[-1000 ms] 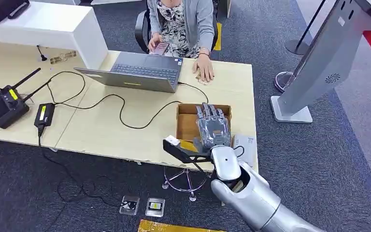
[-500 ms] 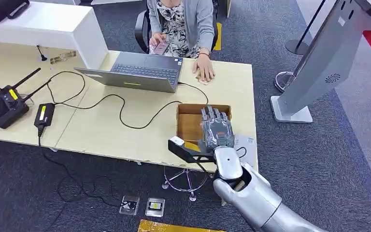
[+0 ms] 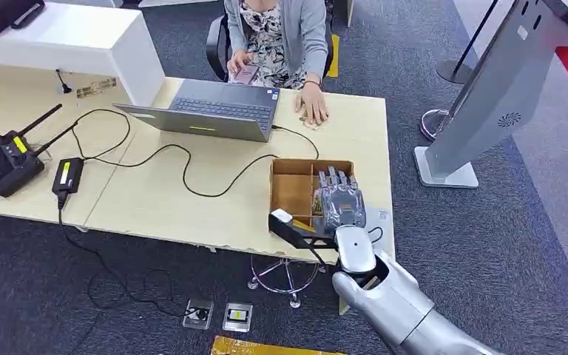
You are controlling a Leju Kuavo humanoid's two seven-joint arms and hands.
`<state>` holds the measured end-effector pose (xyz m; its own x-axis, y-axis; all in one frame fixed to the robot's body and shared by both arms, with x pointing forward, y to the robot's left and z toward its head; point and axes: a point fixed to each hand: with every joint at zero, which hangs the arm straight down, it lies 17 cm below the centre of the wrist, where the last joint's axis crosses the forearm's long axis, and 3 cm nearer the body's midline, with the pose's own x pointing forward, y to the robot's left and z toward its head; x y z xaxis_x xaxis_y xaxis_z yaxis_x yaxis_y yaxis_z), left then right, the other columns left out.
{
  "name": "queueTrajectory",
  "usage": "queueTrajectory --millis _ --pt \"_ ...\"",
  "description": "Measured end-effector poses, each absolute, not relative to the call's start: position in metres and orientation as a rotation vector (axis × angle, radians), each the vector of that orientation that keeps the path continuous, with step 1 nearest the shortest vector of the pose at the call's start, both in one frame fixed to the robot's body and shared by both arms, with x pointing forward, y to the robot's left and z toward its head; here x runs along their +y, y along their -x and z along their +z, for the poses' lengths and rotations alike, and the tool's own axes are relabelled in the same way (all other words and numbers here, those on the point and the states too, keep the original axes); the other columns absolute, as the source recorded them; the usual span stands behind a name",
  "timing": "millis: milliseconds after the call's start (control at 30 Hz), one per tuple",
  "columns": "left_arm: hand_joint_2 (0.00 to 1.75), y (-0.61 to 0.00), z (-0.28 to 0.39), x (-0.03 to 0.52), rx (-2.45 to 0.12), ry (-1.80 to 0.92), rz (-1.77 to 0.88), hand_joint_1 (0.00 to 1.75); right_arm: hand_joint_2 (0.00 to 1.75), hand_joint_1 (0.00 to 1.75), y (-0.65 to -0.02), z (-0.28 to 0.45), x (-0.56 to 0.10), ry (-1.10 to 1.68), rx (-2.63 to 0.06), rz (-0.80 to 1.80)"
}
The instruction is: Pass the card to the sensor for recognition and then transmit it.
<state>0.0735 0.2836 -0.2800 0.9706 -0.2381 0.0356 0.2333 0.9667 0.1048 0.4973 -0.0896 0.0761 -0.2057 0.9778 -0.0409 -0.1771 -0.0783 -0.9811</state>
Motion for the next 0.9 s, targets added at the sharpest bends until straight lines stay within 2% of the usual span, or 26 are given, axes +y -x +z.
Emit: queueTrajectory --millis 700,733,767,900 --pt "1.75 -0.074 -0.28 0.284 -0.05 -0.101 -0.247 0.0 1.75 0.0 -0.497 0.064 -0.093 1.005 -1.166 1.504" --pt "1.75 -0.074 -0.28 0.284 -0.053 -0.101 -0.249 0.0 1.75 1.57 -0.498 0.063 -0.094 1.007 -1.164 1.506" --pt "1.75 -0.074 -0.28 0.284 -0.054 -0.101 -0.25 0.0 1.75 1.75 -0.498 0.063 -0.094 1.008 -1.163 1.506" --pt "1.75 -0.075 -0.28 0.283 -0.058 -0.101 -0.251 0.0 1.75 1.75 -0.499 0.064 -0.095 1.014 -1.16 1.505"
